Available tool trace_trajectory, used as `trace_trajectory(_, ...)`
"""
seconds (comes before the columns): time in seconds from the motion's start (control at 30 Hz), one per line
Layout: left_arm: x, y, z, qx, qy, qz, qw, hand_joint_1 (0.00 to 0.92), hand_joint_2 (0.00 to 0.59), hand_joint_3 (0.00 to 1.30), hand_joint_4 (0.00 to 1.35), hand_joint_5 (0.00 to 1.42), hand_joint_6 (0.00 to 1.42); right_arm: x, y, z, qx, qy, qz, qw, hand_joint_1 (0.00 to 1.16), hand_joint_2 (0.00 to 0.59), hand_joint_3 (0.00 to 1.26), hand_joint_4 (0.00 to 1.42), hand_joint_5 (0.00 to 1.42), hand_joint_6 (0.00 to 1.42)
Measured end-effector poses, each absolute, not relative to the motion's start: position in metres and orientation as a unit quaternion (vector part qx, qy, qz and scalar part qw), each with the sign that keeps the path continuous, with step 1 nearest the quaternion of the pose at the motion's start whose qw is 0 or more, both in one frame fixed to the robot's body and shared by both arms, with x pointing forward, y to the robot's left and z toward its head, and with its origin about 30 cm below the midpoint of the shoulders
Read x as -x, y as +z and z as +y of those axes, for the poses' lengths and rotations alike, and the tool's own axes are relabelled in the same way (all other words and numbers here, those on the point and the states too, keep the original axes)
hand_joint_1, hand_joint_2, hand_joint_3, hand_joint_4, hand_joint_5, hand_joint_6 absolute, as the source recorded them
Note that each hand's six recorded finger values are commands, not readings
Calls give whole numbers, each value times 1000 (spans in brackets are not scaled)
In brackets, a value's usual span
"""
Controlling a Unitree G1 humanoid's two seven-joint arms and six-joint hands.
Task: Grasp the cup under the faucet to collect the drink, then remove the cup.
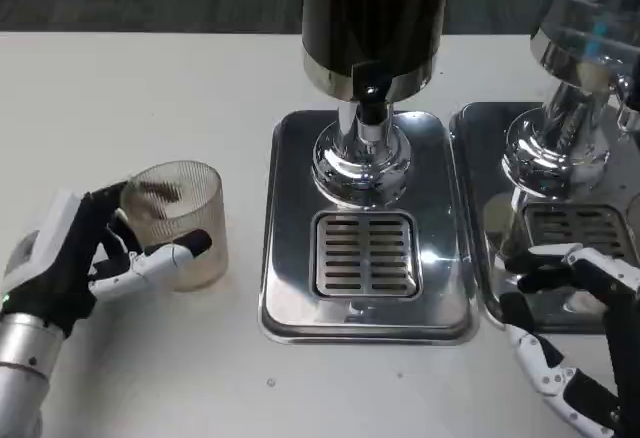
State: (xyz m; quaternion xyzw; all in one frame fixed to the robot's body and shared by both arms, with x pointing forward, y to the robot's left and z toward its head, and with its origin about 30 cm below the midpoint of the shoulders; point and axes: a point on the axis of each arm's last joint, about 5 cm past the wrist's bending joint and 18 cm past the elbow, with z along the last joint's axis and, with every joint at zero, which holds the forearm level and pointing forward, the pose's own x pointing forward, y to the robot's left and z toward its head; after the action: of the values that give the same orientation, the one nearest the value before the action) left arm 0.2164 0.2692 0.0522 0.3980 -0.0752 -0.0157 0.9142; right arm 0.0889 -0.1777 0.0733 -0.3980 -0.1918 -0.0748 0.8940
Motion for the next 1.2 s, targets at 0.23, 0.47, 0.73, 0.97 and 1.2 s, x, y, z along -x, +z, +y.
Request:
trace_trajectory(0.23,-219,56,266,-396,-23,-99,913,296,128,511,644,869,993,-89,73,-177,396,-75,-193,895,501,403,589,636,585,563)
trace_trajectory(0.47,-222,54,256,-395,-43,-106,912,295,128,511,644,869,996,-89,73,-177,394,-77,-192,895,499,407,589,636,585,563)
trace_trajectory(0.73,-237,58,235,-394,-80,-132,906,294,128,511,644,870,999,-87,77,-171,381,-91,-200,898,498,408,589,636,585,563)
trace_trajectory(0.97,-246,58,220,-402,-113,-136,898,294,128,511,644,870,999,-86,77,-164,367,-98,-203,902,492,401,589,636,585,563)
trace_trajectory(1.2,-251,58,211,-416,-136,-130,890,294,134,511,644,861,987,-86,79,-160,358,-103,-209,904,488,400,594,636,585,563)
